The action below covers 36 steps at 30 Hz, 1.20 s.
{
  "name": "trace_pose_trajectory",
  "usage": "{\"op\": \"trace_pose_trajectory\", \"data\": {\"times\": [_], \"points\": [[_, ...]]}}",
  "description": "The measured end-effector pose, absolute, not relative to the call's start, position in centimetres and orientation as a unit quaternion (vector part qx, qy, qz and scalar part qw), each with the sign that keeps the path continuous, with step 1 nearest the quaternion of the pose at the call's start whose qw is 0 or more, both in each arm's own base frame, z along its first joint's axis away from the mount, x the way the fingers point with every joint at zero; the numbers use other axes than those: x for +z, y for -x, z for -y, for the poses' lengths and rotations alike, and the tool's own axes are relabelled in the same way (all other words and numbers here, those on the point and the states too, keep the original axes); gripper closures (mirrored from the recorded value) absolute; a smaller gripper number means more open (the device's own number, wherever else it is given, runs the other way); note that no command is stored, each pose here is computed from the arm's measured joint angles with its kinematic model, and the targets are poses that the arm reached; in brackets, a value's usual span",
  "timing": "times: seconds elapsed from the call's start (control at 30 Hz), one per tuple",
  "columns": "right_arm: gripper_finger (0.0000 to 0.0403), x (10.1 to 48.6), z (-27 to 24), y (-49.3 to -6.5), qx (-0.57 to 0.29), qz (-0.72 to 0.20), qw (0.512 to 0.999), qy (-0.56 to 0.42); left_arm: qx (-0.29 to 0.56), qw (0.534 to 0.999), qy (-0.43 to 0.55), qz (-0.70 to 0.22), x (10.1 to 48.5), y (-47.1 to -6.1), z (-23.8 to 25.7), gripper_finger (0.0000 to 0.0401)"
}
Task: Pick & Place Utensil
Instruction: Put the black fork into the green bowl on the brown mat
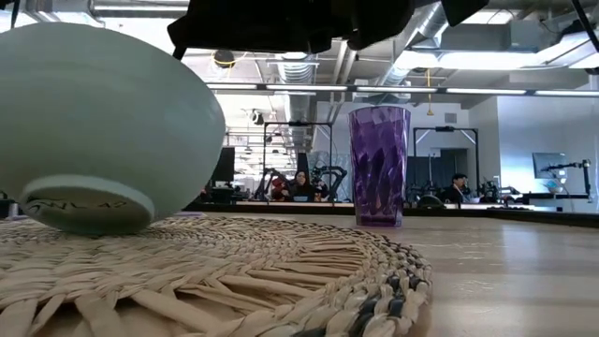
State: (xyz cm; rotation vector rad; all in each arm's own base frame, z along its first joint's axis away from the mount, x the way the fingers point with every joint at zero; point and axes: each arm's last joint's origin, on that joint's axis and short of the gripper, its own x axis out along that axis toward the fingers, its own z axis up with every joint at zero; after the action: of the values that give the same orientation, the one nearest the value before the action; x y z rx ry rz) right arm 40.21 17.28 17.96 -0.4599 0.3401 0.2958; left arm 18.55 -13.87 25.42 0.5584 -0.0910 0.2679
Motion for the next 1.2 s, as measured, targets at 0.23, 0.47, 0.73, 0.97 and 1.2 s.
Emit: {"op": "trace_pose_trajectory", "data": {"times": [0.23,0.47,0.73,0.97,1.2], "points": [[0.0364,17.8,-17.6,-40.0,0.151,-0.175,0.950,0.211,0.132,0.951,-0.275,0.045,25.4,-18.5,13.9,0.0286],[0.0326,17.9,-18.1,-39.8,0.156,-0.168,0.949,0.214,0.132,0.951,-0.275,0.045,25.4,-18.5,13.9,0.0285],[0.0321,17.8,-18.6,-39.6,0.162,-0.171,0.947,0.217,0.115,0.972,-0.194,0.056,25.3,-18.5,14.1,0.0288],[0.0321,17.8,-18.6,-39.5,0.162,-0.175,0.946,0.219,-0.033,0.996,-0.078,-0.036,22.2,-18.3,15.5,0.0328],[0.0321,17.8,-18.6,-39.5,0.162,-0.175,0.946,0.219,-0.113,0.991,-0.017,-0.076,20.7,-18.1,16.8,0.0395]]}}
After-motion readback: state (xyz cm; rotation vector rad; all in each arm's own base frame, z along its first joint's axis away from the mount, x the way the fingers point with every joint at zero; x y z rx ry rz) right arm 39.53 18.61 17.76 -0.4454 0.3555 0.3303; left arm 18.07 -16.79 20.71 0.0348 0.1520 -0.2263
